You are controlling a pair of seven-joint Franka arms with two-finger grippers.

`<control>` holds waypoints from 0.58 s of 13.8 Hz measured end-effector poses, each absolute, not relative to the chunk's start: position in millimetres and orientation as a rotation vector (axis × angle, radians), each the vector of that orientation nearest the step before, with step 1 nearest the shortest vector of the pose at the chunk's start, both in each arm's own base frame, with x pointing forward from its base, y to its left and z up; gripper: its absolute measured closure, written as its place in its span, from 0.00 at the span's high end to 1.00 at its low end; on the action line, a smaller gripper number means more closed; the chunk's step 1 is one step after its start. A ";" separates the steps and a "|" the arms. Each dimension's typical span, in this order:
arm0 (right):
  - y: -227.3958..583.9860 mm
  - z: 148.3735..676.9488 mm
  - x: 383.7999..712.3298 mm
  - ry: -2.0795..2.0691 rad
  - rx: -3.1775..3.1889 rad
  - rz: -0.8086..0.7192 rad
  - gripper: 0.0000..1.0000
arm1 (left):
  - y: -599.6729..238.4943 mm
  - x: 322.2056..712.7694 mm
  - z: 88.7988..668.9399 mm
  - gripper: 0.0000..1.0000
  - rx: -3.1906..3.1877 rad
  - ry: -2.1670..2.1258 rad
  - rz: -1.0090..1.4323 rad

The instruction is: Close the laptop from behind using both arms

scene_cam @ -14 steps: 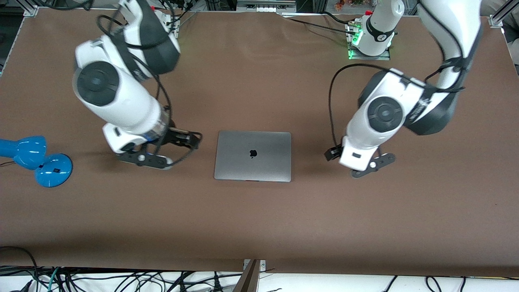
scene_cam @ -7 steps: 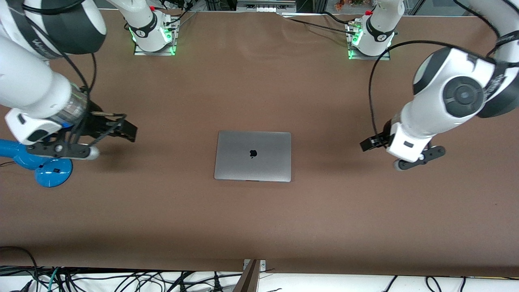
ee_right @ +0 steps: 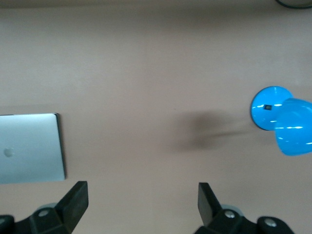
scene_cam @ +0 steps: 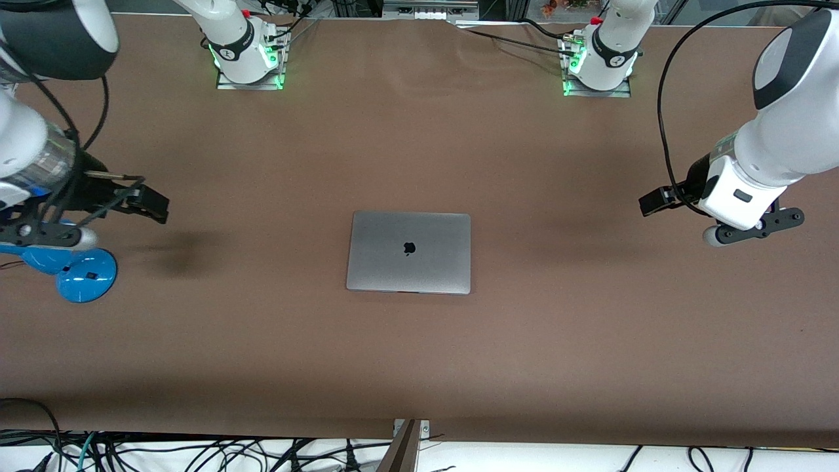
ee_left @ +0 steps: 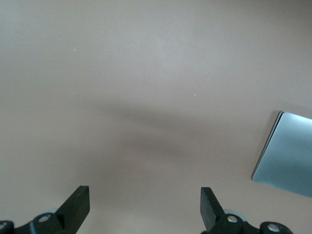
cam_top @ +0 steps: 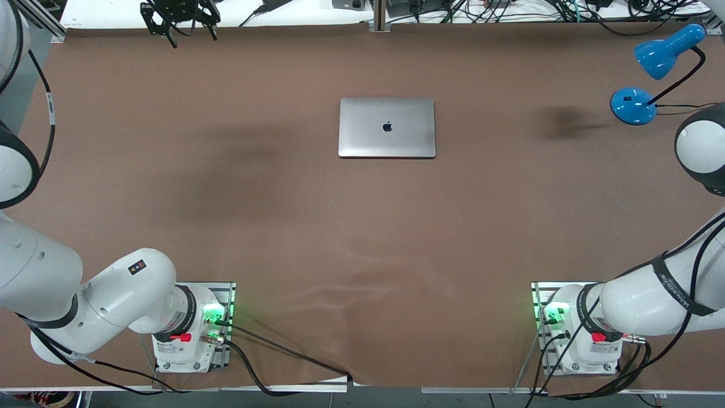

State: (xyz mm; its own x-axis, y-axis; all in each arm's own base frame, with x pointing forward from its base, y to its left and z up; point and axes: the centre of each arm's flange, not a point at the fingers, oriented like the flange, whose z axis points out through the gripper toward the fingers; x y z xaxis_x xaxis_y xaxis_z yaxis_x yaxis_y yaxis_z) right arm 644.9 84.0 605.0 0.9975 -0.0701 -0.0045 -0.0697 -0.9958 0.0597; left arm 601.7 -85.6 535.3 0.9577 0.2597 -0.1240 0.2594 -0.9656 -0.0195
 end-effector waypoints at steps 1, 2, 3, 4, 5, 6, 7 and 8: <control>69.5 605.9 644.9 -0.106 3.079 -0.019 1.00 | -81.9 599.4 540.9 1.00 -3.117 -0.396 0.198; 55.6 606.7 644.5 -0.112 3.084 -0.028 1.00 | -74.6 596.3 548.9 1.00 -3.121 -0.376 0.188; 42.2 607.1 643.4 -0.133 3.100 -0.046 1.00 | -64.9 591.9 557.9 1.00 -3.120 -0.359 0.182; 28.7 606.8 642.0 -0.157 3.125 -0.072 1.00 | -55.5 586.7 566.3 1.00 -3.118 -0.350 0.183; 15.9 606.4 641.1 -0.170 3.142 -0.090 1.00 | -46.2 581.8 573.7 1.00 -3.113 -0.346 0.186; 6.5 605.9 640.8 -0.166 3.148 -0.099 1.00 | -38.0 577.2 579.7 1.00 -3.108 -0.337 0.189; 2.4 605.3 640.6 -0.153 3.150 -0.102 1.00 | -29.8 573.8 584.6 1.00 -3.103 -0.321 0.188; 2.1 604.4 640.6 -0.146 3.151 -0.106 1.00 | -21.7 571.1 588.0 1.00 -3.104 -0.302 0.187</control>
